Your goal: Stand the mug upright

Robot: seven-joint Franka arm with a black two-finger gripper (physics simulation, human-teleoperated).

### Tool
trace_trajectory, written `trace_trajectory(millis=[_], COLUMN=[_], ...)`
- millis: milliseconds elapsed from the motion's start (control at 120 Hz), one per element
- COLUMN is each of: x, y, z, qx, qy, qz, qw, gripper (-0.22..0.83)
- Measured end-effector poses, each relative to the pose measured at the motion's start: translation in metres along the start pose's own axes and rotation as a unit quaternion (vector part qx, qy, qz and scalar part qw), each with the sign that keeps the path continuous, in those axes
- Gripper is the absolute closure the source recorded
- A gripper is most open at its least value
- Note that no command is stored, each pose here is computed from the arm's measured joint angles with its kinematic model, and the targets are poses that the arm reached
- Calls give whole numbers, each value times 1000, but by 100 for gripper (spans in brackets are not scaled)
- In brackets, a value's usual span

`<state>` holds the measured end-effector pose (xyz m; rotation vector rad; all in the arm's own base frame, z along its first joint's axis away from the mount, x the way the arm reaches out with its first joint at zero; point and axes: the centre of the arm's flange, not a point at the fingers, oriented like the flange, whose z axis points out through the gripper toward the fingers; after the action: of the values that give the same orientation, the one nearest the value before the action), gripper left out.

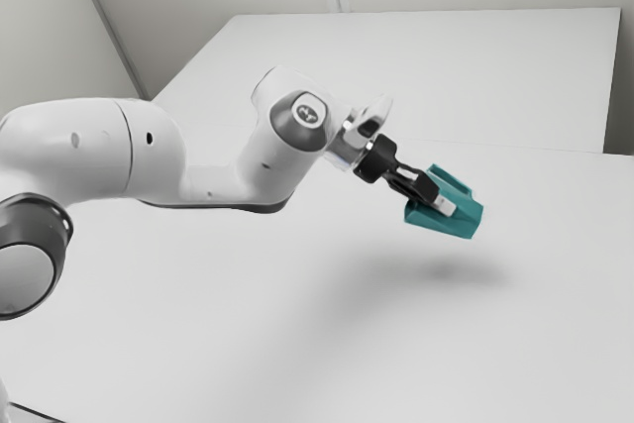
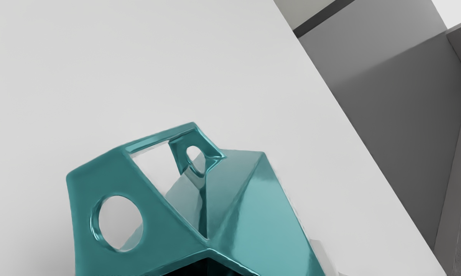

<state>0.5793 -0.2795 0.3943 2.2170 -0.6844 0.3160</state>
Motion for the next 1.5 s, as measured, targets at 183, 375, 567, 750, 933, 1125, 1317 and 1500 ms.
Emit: trace_trajectory(millis=[183,375,567,750,933,1125,1317,1500], x=[-11,-26,-38,-57,-69,-89,-116,-136], y=[-3,-16,-28,-32,-39,-44,-48,-40], z=[-40,-74,-108,-123,-141,-157,-166,-167], qx=[76,149,206,256,316,356,378,390], qy=[-44,-84,-119,-170,-209,-225,-228,-222], qz=[13,12,1,-10,-19,-49,-90,-118], qw=[996,985,971,951,925,906,893,886], gripper=[78,79,79,79,78,78,78,78])
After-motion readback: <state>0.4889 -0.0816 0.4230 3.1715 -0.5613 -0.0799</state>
